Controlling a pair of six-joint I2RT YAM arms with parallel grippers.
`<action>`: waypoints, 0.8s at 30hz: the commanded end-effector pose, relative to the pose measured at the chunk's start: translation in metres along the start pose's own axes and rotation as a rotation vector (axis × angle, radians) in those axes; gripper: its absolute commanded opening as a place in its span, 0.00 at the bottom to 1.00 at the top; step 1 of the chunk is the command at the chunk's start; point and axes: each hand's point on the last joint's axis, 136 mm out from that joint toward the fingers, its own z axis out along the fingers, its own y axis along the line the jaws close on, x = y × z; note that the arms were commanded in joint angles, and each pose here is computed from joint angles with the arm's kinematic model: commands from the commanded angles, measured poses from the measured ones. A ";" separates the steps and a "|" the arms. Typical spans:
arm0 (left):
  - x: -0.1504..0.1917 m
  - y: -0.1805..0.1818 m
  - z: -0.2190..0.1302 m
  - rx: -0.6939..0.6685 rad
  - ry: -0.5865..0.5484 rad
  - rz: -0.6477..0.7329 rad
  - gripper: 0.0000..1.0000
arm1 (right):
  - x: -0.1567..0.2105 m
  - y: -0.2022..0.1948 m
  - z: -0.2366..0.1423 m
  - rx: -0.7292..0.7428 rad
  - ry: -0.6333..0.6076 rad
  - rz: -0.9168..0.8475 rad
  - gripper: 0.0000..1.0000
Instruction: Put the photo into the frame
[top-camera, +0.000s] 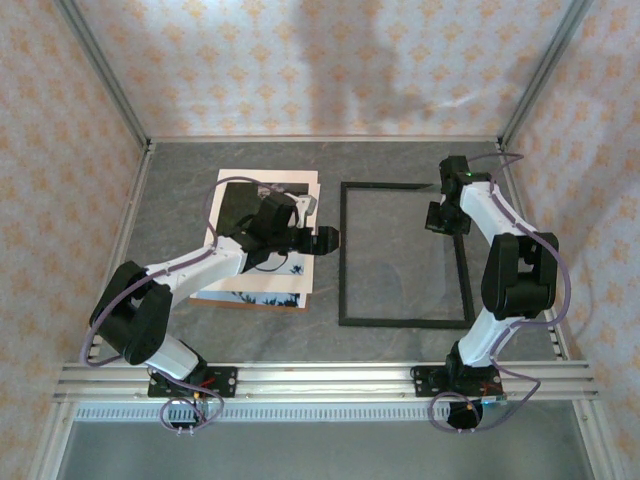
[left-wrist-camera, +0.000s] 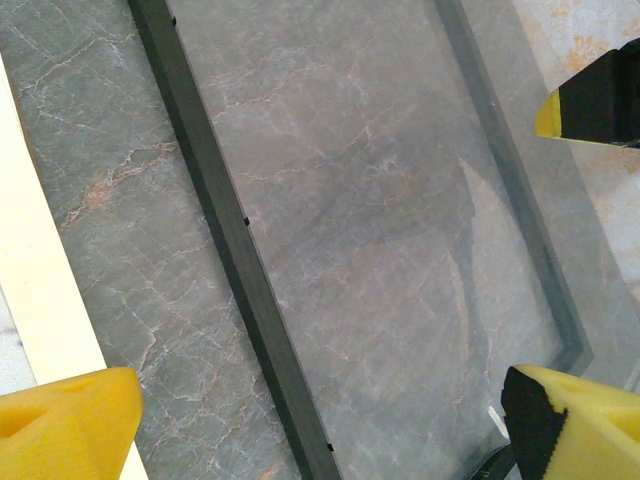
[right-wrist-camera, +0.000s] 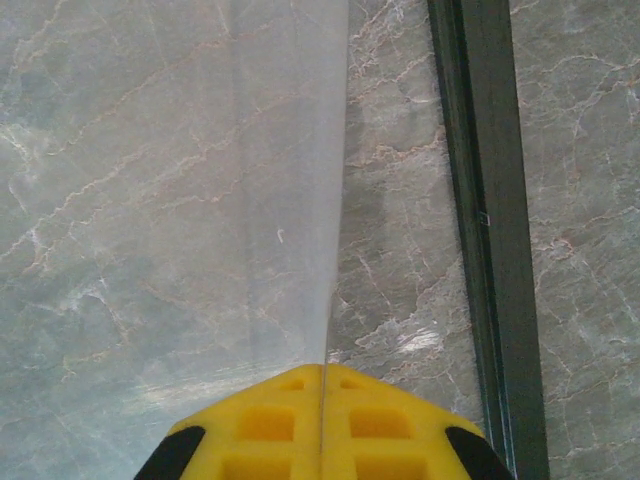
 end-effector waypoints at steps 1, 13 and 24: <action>-0.006 -0.004 0.002 -0.010 -0.013 0.008 0.93 | 0.002 -0.001 0.007 -0.002 0.016 0.025 0.01; -0.005 -0.003 0.001 -0.022 -0.008 0.014 0.93 | -0.009 -0.007 0.023 0.047 0.019 0.057 0.39; -0.004 0.002 0.001 -0.049 -0.003 0.021 0.92 | -0.021 -0.022 0.045 0.061 0.043 0.127 0.60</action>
